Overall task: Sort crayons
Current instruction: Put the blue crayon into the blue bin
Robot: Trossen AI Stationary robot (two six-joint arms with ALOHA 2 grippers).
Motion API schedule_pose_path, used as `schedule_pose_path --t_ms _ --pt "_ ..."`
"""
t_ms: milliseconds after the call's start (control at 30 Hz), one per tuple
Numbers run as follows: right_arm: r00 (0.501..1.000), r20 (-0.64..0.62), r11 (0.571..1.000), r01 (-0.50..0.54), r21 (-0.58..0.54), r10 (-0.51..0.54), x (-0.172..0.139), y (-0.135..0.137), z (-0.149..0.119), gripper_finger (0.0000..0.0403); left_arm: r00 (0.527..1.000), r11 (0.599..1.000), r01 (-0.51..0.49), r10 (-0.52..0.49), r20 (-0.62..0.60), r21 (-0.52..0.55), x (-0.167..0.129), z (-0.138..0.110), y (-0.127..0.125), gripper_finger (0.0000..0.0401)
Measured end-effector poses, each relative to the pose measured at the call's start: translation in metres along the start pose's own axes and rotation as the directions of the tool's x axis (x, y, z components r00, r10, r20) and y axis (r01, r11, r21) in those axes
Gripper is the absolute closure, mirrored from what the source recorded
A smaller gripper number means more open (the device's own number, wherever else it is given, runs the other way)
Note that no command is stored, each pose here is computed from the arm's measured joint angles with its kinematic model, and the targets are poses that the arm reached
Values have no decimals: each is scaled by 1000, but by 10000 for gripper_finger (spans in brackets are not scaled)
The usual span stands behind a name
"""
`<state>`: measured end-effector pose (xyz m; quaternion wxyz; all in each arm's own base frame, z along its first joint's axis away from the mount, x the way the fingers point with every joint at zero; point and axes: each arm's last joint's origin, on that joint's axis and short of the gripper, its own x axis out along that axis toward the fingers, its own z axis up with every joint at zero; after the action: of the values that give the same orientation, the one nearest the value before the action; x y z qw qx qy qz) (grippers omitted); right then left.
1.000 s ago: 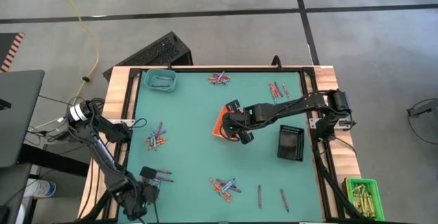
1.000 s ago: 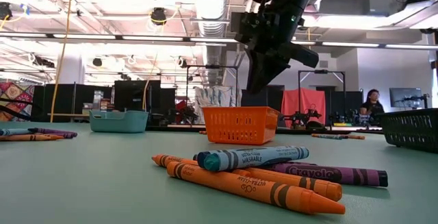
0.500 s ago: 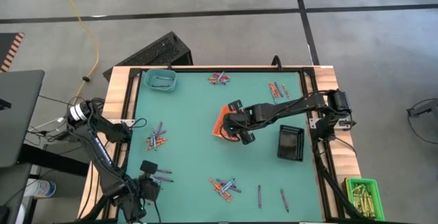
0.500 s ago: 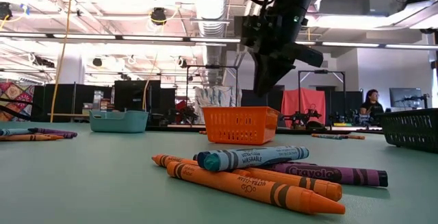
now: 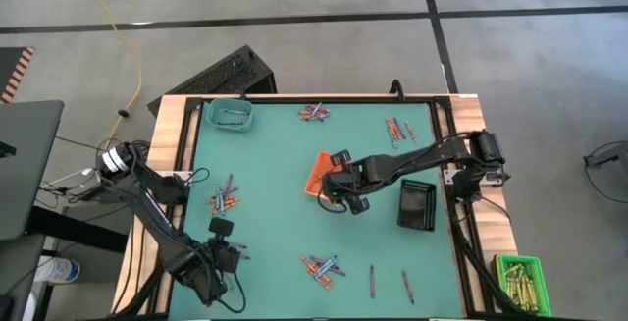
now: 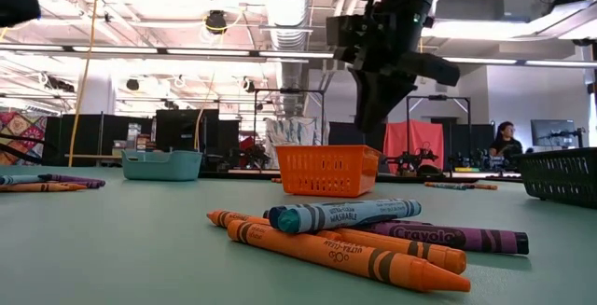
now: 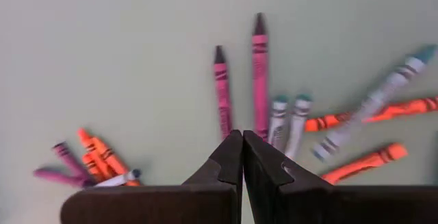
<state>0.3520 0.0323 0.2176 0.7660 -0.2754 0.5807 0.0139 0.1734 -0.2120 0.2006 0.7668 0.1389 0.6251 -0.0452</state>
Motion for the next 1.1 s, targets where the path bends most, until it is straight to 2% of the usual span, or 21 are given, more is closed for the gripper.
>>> schedule_pose_path --t_ms 100,267,367,467,567,667,800,1100 --pt "1000 5 1000 -3 4 3 -2 4 2 339 996 996 89 -89 24 2 0 5 -5 401" --pt "1000 16 1000 -7 -12 7 -4 11 4 339 967 979 195 -201 156 53 -4 16 -18 379" --pt "1000 23 1000 -8 -12 8 -5 14 6 339 952 985 150 -167 257 85 -6 22 -21 345" --pt "1000 22 999 -12 37 11 -5 14 6 339 947 992 66 -96 307 106 -4 28 -15 305" --pt "996 42 992 -82 100 78 -5 16 6 339 940 994 10 -48 338 113 3 39 -2 268" --pt "989 61 980 -143 141 136 -7 20 7 339 938 991 40 -83 336 131 10 49 12 247" --pt "987 59 977 -156 145 149 -11 32 10 339 957 977 107 -152 248 185 20 52 21 247" --pt "984 77 980 -170 107 162 -19 52 15 339 972 944 112 -168 162 309 38 48 6 281"
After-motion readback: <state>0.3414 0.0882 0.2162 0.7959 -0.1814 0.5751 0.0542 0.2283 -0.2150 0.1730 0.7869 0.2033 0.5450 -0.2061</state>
